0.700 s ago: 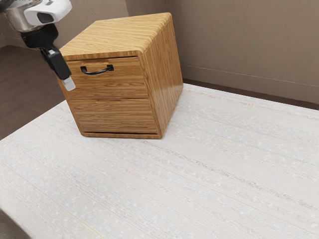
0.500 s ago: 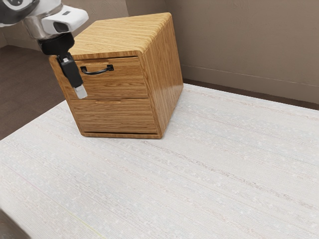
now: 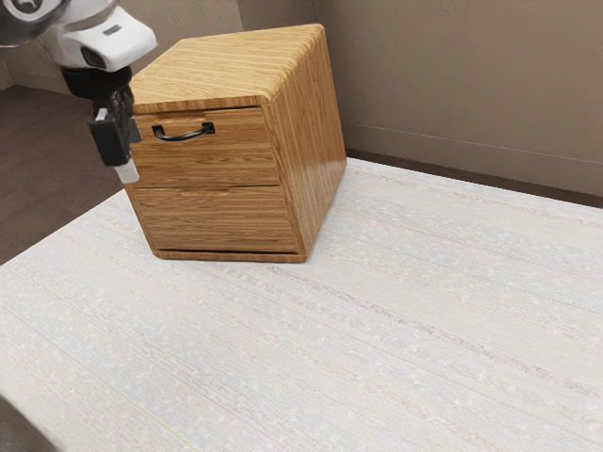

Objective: Pull the drawer handle with one arm to open the drawer

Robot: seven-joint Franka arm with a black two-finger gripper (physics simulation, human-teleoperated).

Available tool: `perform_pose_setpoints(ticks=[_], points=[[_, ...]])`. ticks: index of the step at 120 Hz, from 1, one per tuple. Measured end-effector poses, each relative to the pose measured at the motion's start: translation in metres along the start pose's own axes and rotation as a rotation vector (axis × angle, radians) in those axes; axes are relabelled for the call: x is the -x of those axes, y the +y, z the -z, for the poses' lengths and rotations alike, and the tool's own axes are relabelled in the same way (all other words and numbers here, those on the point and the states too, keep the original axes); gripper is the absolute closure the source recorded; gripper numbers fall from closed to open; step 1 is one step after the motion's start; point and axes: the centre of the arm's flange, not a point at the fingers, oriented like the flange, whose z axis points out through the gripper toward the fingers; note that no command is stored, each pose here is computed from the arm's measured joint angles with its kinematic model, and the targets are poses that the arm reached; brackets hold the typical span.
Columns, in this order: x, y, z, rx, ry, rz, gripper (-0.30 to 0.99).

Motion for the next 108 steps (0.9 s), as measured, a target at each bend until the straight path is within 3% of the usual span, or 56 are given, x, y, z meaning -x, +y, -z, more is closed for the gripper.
perform_pose_setpoints(ticks=[8, 26, 48, 65, 78, 108], points=[[0.009, -0.027, -0.020, -0.016, -0.017, -0.049, 0.00], [0.086, -0.100, -0.052, -0.071, -0.049, -0.039, 0.12], [0.081, -0.136, -0.069, -0.201, -0.053, -0.212, 0.25], [0.038, -0.136, -0.060, -0.277, 0.038, -0.358, 0.28], [0.029, -0.135, -0.051, -0.312, 0.084, -0.392, 0.29], [0.013, -0.147, -0.073, -0.279, 0.214, -0.347, 0.30]])
